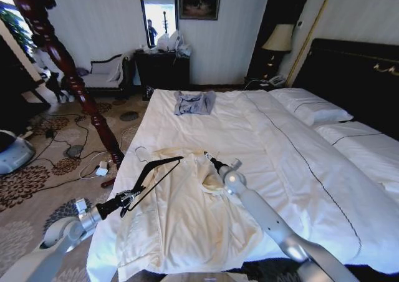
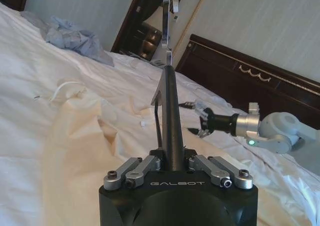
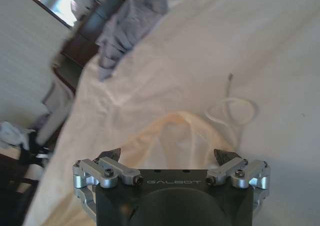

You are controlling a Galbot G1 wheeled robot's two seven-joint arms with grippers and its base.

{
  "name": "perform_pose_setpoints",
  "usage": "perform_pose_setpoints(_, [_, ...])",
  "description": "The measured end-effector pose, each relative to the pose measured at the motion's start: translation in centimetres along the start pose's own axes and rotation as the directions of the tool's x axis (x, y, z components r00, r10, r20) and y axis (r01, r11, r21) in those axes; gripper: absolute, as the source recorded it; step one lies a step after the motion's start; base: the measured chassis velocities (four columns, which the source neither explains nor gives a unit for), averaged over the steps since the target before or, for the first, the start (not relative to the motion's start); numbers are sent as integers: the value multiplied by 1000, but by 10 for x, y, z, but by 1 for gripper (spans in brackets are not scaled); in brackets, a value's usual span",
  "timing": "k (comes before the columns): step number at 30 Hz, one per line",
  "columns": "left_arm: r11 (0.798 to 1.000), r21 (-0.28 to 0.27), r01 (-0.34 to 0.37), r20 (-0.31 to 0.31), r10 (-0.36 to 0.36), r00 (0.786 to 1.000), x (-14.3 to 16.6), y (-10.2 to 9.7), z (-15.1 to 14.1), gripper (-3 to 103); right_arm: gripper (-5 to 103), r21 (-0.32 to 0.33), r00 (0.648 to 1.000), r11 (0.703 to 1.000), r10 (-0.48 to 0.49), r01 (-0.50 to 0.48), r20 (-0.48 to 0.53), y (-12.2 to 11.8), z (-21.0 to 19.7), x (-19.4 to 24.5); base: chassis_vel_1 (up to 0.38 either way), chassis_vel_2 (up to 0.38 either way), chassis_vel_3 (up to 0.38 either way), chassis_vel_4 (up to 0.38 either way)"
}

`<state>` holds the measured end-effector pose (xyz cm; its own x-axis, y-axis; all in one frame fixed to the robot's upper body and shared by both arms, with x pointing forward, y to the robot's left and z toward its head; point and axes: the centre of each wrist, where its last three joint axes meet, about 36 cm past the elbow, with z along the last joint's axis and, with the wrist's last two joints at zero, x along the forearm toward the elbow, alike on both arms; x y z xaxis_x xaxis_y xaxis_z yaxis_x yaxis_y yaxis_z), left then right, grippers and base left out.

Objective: Pick up the clothes from the bed and hang them on the clothes hanger.

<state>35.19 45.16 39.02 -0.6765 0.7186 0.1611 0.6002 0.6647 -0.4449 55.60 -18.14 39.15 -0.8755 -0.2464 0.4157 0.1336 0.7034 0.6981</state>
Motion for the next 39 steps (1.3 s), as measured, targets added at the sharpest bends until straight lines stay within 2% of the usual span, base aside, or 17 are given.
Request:
perform_pose_setpoints(5, [1000,-3,-4,5,4,1000,0,-2,-3,18,100,39,998,997,63,-64,14,2,5,2,0,0,0,0])
perform_pose_setpoints(8, [1000,-1,-4,7,4,1000,0,-2,-1,18,100,64,994,992,105,-107,35,-5,-4,12,0,0,0,0])
perform_pose_setpoints(15, [1000,16,13,6,-13,1000,2,1,9,18,103,76,985,982,175,-175,13,-13,-6,12,0,0,0,0])
perform_pose_setpoints(18, [1000,16,12,6,-12,1000,0,1,10,18,89,69,983,981,183,-182,-18,-14,-1,9,0,0,0,0])
perform_pose_setpoints(21, [1000,14,11,6,-11,1000,-1,1,9,18,84,52,983,983,178,-175,-37,-12,1,7,0,0,0,0])
perform_pose_setpoints(24, [1000,11,13,6,-13,1000,0,1,8,18,68,17,988,990,142,-142,-54,-8,1,2,0,0,0,0])
perform_pose_setpoints(26, [1000,11,14,6,-14,1000,1,1,8,18,68,14,990,991,135,-134,-52,-8,1,1,0,0,0,0])
perform_pose_setpoints(27, [1000,11,15,7,-16,1000,2,1,8,18,62,14,992,993,118,-118,-45,-8,1,-1,0,0,0,0])
perform_pose_setpoints(29, [1000,13,18,8,-18,1000,3,1,10,18,51,26,994,994,106,-105,-35,-7,3,-5,0,0,0,0])
perform_pose_setpoints(30, [1000,13,18,8,-18,1000,3,1,10,18,51,26,994,994,106,-105,-35,-7,3,-5,0,0,0,0])
perform_pose_setpoints(33, [1000,14,19,7,-19,1000,3,0,13,18,35,56,994,993,106,-105,-12,-5,8,-10,0,0,0,0])
perform_pose_setpoints(36, [1000,18,17,8,-17,1000,2,-1,14,18,30,76,993,990,116,-116,10,-6,10,-12,0,0,0,0])
perform_pose_setpoints(39, [1000,27,10,7,-10,1000,1,-4,17,18,13,107,989,985,129,-136,72,-12,13,-18,0,0,0,0])
